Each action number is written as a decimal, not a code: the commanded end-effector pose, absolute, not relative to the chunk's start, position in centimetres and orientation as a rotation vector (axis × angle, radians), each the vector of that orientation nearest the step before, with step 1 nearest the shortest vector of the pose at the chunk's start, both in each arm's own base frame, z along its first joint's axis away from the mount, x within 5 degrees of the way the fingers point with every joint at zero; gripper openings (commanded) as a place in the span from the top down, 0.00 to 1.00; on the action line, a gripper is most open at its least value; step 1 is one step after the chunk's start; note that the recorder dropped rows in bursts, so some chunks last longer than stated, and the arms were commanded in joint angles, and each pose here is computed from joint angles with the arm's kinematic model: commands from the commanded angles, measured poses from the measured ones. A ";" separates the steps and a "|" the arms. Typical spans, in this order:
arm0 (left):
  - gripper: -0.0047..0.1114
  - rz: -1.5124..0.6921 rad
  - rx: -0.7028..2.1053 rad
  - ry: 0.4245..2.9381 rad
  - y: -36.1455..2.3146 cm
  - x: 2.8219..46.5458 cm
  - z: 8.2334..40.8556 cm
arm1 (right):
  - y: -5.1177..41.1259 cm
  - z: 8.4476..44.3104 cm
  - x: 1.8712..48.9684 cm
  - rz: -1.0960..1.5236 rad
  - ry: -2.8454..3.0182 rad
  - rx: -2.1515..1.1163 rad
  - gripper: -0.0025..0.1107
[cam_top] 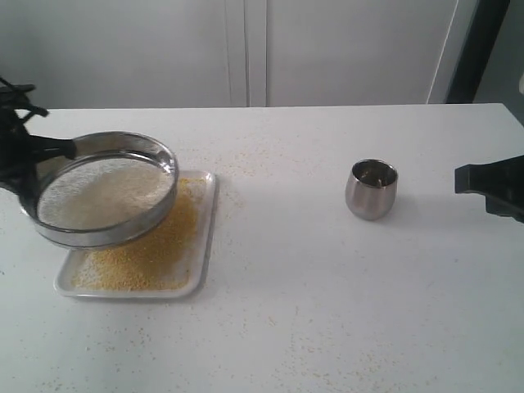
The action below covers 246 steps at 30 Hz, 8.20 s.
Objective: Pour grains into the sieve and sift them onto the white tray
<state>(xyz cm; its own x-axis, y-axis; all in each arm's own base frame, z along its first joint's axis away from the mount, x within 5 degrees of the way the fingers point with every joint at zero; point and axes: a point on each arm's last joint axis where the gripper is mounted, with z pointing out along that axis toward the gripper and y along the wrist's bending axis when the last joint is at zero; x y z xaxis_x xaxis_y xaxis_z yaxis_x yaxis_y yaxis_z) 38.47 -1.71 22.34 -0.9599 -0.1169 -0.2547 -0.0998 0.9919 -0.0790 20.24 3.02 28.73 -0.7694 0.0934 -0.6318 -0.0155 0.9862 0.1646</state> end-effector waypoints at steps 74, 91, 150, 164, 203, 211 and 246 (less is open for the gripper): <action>0.96 -0.436 0.678 2.856 -22.1 32.4 19.8 | 2.9 28.8 20.3 0.204 2.417 0.059 0.98; 0.96 -0.494 0.854 2.790 -28.7 32.3 19.5 | 2.9 28.8 20.4 0.204 2.415 0.059 0.98; 0.96 -0.221 1.031 2.741 -32.0 33.0 17.6 | 2.9 28.8 20.4 0.211 2.414 0.080 0.98; 0.87 -0.215 1.062 2.731 -32.1 33.1 17.3 | 2.9 28.8 20.4 0.211 2.414 0.079 0.98; 0.55 -0.217 1.073 2.708 -32.7 33.8 21.3 | 2.9 28.8 20.4 0.212 2.414 0.082 0.98; 0.56 -0.227 1.070 2.682 -32.8 33.9 23.5 | 2.9 28.8 20.4 0.212 2.414 0.082 0.98; 0.96 -0.122 0.441 3.034 -17.4 41.7 24.0 | 2.9 28.8 20.4 0.212 2.414 0.082 0.98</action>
